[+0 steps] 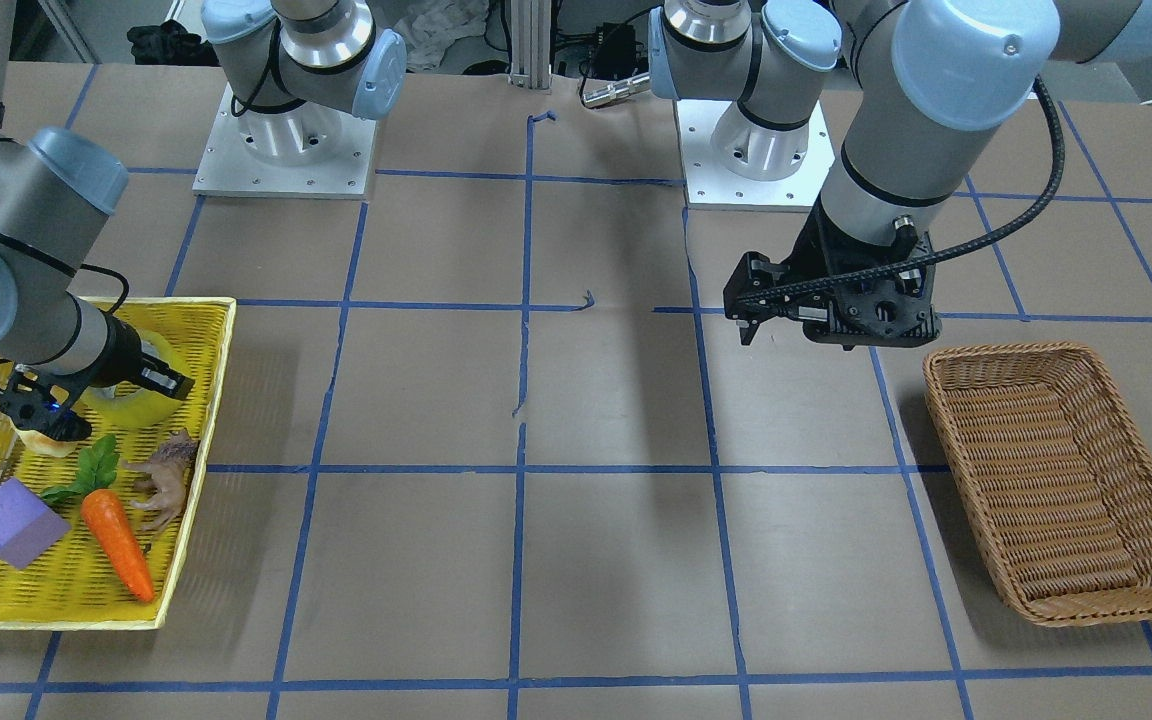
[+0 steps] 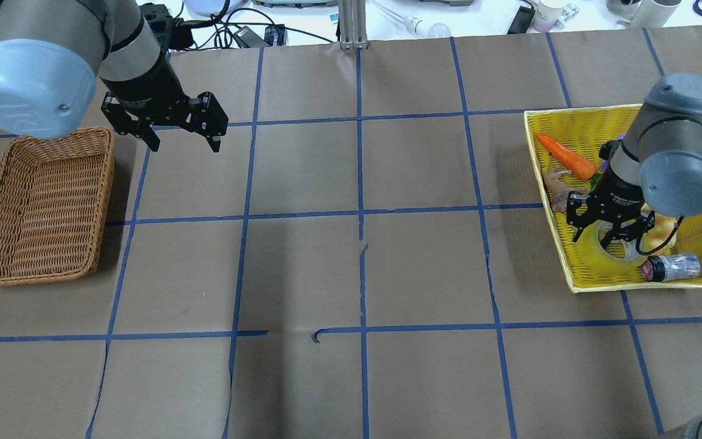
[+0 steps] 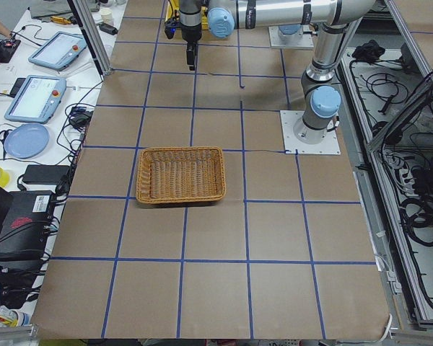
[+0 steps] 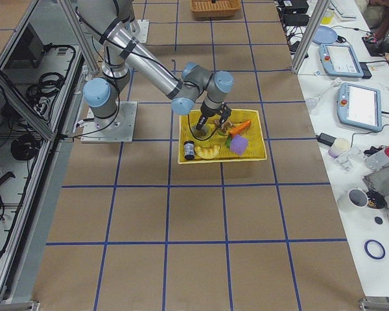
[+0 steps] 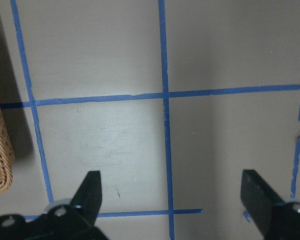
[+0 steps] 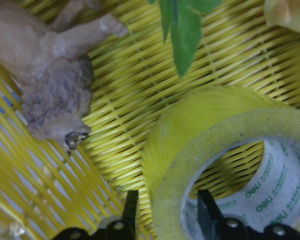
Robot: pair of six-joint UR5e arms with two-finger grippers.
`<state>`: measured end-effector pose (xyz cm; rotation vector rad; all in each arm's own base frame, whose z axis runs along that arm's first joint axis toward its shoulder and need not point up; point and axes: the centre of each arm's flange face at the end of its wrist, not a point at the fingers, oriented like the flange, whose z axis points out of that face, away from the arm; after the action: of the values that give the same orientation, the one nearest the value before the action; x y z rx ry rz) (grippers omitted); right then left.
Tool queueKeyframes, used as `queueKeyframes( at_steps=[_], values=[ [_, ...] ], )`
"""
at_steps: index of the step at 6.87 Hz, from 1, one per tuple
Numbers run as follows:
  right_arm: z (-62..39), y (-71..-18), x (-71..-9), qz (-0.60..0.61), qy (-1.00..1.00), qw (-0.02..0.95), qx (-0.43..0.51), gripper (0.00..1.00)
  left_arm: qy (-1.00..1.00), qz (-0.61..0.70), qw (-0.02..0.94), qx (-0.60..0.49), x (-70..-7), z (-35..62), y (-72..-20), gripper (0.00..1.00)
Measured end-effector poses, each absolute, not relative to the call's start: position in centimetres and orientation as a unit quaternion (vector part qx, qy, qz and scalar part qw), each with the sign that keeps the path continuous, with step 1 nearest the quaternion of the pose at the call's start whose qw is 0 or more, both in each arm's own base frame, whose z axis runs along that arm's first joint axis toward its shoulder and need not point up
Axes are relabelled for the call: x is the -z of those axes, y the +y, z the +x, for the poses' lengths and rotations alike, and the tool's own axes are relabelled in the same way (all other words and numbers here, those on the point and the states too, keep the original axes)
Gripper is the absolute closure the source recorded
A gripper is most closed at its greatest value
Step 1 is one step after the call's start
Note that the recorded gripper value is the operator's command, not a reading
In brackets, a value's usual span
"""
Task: Transfer tape with both arms
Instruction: 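Close the right gripper on the rim of the tape roll, then lift the tape roll and carry it toward the table center with the right gripper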
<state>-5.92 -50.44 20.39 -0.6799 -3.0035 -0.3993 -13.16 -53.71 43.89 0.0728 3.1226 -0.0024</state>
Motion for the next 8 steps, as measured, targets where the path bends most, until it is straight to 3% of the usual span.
queueKeyframes(
  at_steps=[3, 5, 8],
  values=[
    [-6.5, -52.2, -23.8, -0.221, -0.967, 0.017, 0.128, 1.00, 1.000, 0.023, 0.010, 0.001, -43.9, -13.2, -53.7, 0.00],
    [-5.8, -54.5, -30.4, -0.225, -0.965, 0.007, 0.133, 1.00, 1.000, 0.023, 0.010, 0.001, -43.9, -13.2, -53.7, 0.00],
    [9.8, -56.6, -34.9, -0.271, -0.956, -0.014, 0.108, 1.00, 1.000, 0.023, 0.009, 0.000, -43.8, -13.2, -53.7, 0.00]
  ],
)
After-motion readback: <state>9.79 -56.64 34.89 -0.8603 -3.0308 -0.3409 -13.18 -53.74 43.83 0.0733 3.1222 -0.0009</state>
